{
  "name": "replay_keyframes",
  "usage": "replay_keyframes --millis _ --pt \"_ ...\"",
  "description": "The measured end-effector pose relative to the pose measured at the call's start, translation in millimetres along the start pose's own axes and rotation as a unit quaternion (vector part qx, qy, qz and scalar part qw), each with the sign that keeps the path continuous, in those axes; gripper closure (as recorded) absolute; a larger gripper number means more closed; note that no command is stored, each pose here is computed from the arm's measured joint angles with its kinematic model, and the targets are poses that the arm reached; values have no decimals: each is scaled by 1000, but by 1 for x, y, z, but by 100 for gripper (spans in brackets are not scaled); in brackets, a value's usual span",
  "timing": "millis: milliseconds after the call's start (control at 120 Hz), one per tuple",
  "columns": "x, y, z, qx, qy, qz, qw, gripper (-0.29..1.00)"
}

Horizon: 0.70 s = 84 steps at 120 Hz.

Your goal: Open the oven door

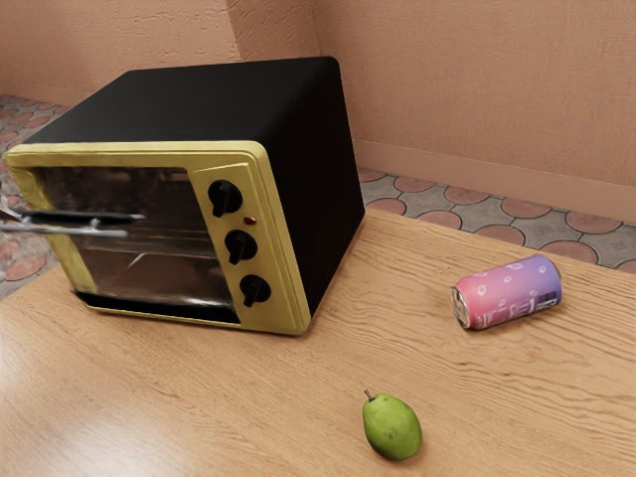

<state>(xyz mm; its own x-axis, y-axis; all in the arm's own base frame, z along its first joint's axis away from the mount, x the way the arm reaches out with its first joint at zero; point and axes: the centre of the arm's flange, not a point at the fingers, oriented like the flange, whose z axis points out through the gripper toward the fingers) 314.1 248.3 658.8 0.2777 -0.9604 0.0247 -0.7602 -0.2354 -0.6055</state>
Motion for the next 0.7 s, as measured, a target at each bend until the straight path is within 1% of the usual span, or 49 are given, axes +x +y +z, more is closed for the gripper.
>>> replay_keyframes --millis 25,50,67,83,100,117,133,150,167,183,208,242,275,300,325,350,392,450,500,533,558,583,633,700 --pt "-36 41 -41 22 -3 -40 999 12" --pt "-92 103 -93 48 -15 -107 993 11" --pt "-126 149 -138 74 -28 -154 985 9" --pt "-148 186 -195 106 -48 -187 976 8" --pt "-158 214 -253 139 -65 -209 966 8" --pt "-157 227 -305 169 -78 -220 958 7" --pt "-146 222 -343 182 -89 -216 955 6" --pt "-127 193 -368 179 -101 -199 958 5" --pt "-106 152 -379 169 -106 -175 964 5" --pt "-78 92 -374 149 -106 -139 973 4" --pt "-32 10 -347 117 -92 -83 985 4" --pt "32 -81 -296 74 -61 -12 995 3" --pt "88 -140 -234 24 -32 32 999 3" --pt "118 -163 -202 -3 -13 45 999 2" --pt "139 -175 -177 -27 0 46 999 2" --pt "147 -182 -154 -51 9 33 998 2" --pt "152 -188 -128 -83 18 2 996 1" --pt "143 -193 -86 -131 31 -56 989 1" --pt "142 -191 -49 -174 31 -101 979 1" --pt "148 -190 -9 -214 23 -118 969 1" --pt "155 -186 28 -250 19 -126 960 0" --pt "162 -182 52 -274 12 -135 952 0" --pt "180 -176 76 -299 -6 -152 942 0" --pt "198 -170 84 -307 -35 -188 932 0"
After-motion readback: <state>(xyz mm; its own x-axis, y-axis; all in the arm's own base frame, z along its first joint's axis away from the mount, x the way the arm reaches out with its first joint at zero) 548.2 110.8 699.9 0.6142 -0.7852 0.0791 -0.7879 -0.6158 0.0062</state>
